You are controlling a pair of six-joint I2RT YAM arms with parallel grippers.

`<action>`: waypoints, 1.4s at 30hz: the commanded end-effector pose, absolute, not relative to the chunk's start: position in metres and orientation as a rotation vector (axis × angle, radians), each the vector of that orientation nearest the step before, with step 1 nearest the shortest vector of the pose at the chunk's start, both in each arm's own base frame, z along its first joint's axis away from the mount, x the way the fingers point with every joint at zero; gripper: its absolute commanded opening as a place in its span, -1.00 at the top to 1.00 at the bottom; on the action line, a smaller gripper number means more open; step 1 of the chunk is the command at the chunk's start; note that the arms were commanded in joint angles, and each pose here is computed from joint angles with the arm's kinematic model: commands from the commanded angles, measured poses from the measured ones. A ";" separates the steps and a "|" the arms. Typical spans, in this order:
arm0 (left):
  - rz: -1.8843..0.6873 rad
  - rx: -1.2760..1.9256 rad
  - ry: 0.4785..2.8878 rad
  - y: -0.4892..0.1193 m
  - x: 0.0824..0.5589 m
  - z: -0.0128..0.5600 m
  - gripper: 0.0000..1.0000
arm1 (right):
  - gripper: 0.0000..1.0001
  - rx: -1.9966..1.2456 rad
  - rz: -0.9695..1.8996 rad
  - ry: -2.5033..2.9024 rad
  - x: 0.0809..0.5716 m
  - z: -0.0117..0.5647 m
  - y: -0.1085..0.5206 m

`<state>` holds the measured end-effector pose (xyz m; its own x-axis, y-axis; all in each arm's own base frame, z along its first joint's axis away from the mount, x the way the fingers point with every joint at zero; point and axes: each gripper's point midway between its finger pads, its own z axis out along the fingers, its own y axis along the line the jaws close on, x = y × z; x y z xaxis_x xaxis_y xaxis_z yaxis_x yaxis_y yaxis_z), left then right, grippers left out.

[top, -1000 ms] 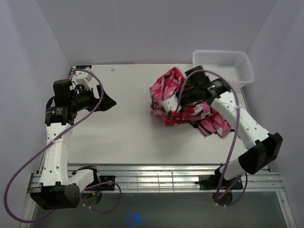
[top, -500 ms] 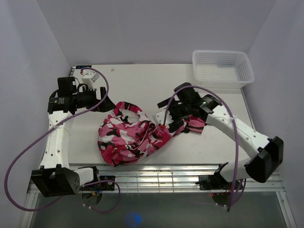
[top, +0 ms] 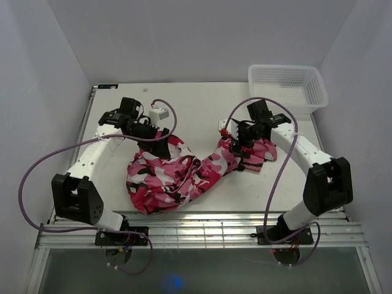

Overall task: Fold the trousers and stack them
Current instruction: Flatten the trousers out

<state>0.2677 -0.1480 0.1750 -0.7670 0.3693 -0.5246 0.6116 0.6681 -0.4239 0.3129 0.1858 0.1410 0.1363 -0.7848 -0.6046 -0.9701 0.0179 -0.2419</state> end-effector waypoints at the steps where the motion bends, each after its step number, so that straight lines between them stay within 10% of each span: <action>1: -0.694 0.777 2.389 -0.157 0.303 0.186 -0.95 | -0.83 -1.713 0.447 1.750 0.322 0.125 0.193; 7: -0.363 0.773 2.397 -0.136 0.384 0.167 -0.94 | -0.99 -1.728 0.344 1.918 0.330 0.066 0.166; 19: -0.421 1.199 2.310 -0.157 0.436 0.119 -0.93 | -0.13 -1.764 0.206 2.037 0.315 0.037 0.112; 23: -0.486 1.261 2.341 -0.160 0.428 0.098 -0.61 | 0.29 -1.758 0.141 2.075 0.319 0.035 0.092; 29: -0.493 1.222 2.421 -0.141 0.417 0.091 0.39 | 0.84 -1.653 0.034 2.173 0.334 0.043 0.043; 32: -0.518 1.177 2.442 -0.132 0.412 0.093 0.49 | 0.85 -1.600 0.014 2.197 0.337 0.052 0.022; 34: -0.488 1.147 2.463 -0.126 0.410 0.090 0.94 | 0.84 -1.568 0.007 2.206 0.335 0.059 0.011; 42: -0.450 0.921 2.443 -0.084 0.421 0.124 0.96 | 0.84 -1.552 0.014 2.187 0.322 0.072 -0.004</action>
<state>0.4129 -0.0931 0.0613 -0.7063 0.5726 -0.4161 0.6845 0.7023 -0.1955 0.3270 -0.0026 0.0597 -0.2959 -0.8852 -0.3591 -0.8901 0.3919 -0.2327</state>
